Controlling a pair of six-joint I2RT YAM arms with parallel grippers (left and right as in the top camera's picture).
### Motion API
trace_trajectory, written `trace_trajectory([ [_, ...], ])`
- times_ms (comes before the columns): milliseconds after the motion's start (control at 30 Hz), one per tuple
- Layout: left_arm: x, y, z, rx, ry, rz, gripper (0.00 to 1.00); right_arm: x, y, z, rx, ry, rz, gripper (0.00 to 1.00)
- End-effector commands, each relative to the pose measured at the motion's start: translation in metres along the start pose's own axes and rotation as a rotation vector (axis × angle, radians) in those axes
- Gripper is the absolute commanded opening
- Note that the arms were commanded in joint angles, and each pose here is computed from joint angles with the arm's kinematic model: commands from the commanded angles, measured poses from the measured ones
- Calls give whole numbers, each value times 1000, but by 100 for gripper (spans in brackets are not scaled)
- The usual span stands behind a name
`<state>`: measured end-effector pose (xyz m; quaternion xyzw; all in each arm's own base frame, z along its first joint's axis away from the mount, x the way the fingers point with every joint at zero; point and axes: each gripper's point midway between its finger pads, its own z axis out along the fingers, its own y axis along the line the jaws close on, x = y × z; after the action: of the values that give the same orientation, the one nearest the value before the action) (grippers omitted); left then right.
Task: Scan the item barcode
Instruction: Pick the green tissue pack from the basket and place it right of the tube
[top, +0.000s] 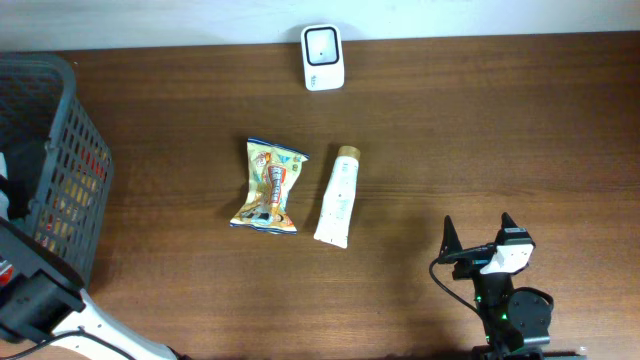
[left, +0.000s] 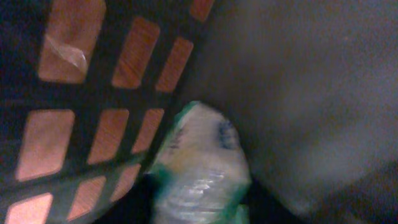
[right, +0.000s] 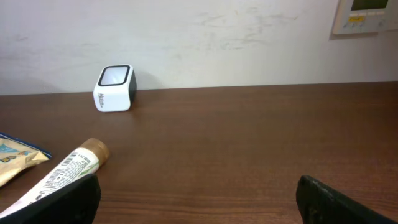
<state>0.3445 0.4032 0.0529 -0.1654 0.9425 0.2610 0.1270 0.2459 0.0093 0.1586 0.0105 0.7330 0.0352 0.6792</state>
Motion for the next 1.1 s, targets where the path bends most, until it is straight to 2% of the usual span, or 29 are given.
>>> trace_trajectory([
  [0, 4, -6, 11, 9, 9, 14, 14, 3, -2, 0, 5, 2, -6, 99],
  [33, 3, -5, 11, 7, 5, 13, 5, 3, -2, 0, 5, 2, -6, 99],
  [67, 1, -5, 11, 5, 1, 12, 0, 2, -2, 0, 5, 2, -6, 99],
  [200, -16, -7, -9, -3, -47, 23, 0, 3, -2, 0, 5, 2, -6, 99],
  [267, -47, -9, -45, 8, -159, 17, 0, 2, -2, 0, 5, 2, -6, 99],
  [300, -74, -7, -83, 17, -261, -35, 0, 2, -2, 0, 5, 2, -6, 99],
  [400, -115, 12, -171, -2, -451, -196, 0, 3, -2, 0, 5, 2, -6, 99],
  [433, -128, 16, -222, 2, -553, -253, 0, 2, -2, 0, 5, 2, -6, 99],
  [500, -136, 6, -299, 54, -689, -323, 0, 2, -2, 0, 5, 2, -6, 99],
  [567, -131, -44, -370, 266, -777, -311, 0, 2, -2, 0, 5, 2, -6, 99],
  [667, -107, -144, -420, 615, -717, -208, 0, 2, -2, 0, 5, 2, -6, 99],
  [733, -83, -203, -419, 709, -586, -121, 0, 2, -2, 0, 5, 2, -6, 99],
  [800, -46, -280, -405, 769, -428, 48, 0, 3, -2, 0, 5, 2, -6, 99],
  [867, -22, -336, -395, 802, -348, 161, 0, 2, -2, 0, 5, 2, -6, 99],
  [900, -16, -353, -393, 817, -320, 170, 0, 3, -2, 0, 5, 2, -6, 99],
  [967, 4, -422, -393, 879, -248, 202, 0, 2, -2, 0, 5, 2, -6, 99],
  [1067, 35, -497, -400, 944, -183, 204, 0, 2, -2, 0, 5, 2, -6, 99],
])
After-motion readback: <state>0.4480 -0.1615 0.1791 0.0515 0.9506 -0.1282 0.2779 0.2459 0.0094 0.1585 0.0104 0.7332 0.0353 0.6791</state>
